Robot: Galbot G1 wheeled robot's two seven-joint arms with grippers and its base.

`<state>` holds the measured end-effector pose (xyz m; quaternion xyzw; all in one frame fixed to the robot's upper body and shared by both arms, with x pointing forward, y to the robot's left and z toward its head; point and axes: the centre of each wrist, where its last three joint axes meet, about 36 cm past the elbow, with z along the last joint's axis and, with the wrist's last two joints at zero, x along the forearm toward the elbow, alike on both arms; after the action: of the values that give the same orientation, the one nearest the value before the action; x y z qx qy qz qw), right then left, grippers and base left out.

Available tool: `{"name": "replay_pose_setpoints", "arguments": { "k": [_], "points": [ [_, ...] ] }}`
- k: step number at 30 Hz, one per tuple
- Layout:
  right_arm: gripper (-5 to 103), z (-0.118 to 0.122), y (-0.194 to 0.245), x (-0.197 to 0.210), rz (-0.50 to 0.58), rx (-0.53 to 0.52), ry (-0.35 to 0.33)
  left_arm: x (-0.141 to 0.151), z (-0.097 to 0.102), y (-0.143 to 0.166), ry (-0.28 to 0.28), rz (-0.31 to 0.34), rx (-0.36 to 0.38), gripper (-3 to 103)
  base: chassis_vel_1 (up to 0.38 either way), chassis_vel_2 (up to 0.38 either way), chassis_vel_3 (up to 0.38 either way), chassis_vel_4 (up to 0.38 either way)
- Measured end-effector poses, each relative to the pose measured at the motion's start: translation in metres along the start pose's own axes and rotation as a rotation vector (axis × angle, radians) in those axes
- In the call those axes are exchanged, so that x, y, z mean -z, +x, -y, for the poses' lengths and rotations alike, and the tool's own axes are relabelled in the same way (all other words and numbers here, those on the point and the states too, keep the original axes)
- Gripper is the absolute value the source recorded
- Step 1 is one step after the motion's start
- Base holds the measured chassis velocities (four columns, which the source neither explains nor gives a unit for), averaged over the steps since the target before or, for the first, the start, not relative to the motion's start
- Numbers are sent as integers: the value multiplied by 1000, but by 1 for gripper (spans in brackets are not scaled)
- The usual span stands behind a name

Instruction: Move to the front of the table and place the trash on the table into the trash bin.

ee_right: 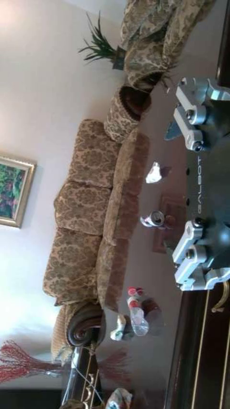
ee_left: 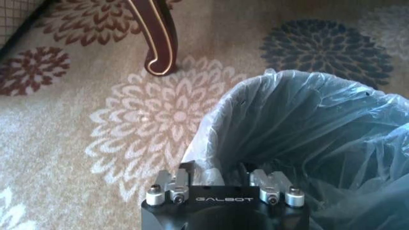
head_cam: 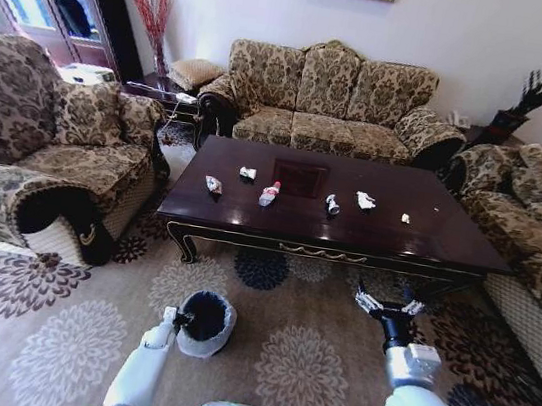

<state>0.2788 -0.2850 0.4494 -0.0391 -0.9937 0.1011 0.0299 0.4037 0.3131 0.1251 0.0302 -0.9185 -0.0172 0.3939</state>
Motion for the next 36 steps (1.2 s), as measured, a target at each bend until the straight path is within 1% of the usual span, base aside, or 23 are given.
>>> {"name": "replay_pose_setpoints", "arguments": {
  "k": [1, 2, 3, 5, 6, 7, 9, 11, 12, 13, 14, 16, 36],
  "points": [
    [100, 0, -1, -1, 2, -1, 4, -1, 1, 0, 2, -1, -1, 43, 0, 0, 0, 0],
    [100, 0, -1, -1, 2, -1, 4, -1, 1, 0, 2, -1, -1, 43, 0, 0, 0, 0],
    [100, 0, -2, -1, 6, -3, 8, -2, 2, 0, 4, -3, -2, 37, 0, 0, 0, 0],
    [100, 0, -3, 0, 9, -3, 9, -3, 2, 1, 5, -4, -2, 37, 0, 0, 0, 0],
    [100, 0, -4, 0, 13, -3, 10, -5, 3, 1, 7, -7, -2, 26, 0, 0, 0, 0],
    [100, 0, -5, 1, 17, -3, 11, -7, 2, 2, 8, -10, 0, 21, 0, 0, 0, 0],
    [100, 1, -5, 2, 20, -4, 11, -8, 2, 2, 8, -12, 0, 21, 0, 0, 0, 0],
    [100, 1, -8, 4, 29, -12, 12, -11, 0, 3, 13, -16, 0, 11, 0, 0, 0, 0],
    [100, 1, -8, 4, 29, -12, 12, -11, 0, 3, 13, -16, 0, 11, 0, 0, 0, 0],
    [100, 1, -8, 4, 32, -14, 12, -12, 0, 3, 18, -16, -4, 5, 0, 0, 0, 0],
    [100, 1, -8, 4, 33, -15, 11, -13, 1, 3, 20, -15, -7, 3, 0, 0, 0, 0],
    [100, 2, -9, 4, 33, -16, 11, -13, 1, 3, 23, -15, -6, 0, 0, 0, 0, 0],
    [100, 2, -8, 5, 36, -17, 10, -13, 0, 3, 24, -13, -4, 0, 0, 0, 0, 0]
  ]
}}
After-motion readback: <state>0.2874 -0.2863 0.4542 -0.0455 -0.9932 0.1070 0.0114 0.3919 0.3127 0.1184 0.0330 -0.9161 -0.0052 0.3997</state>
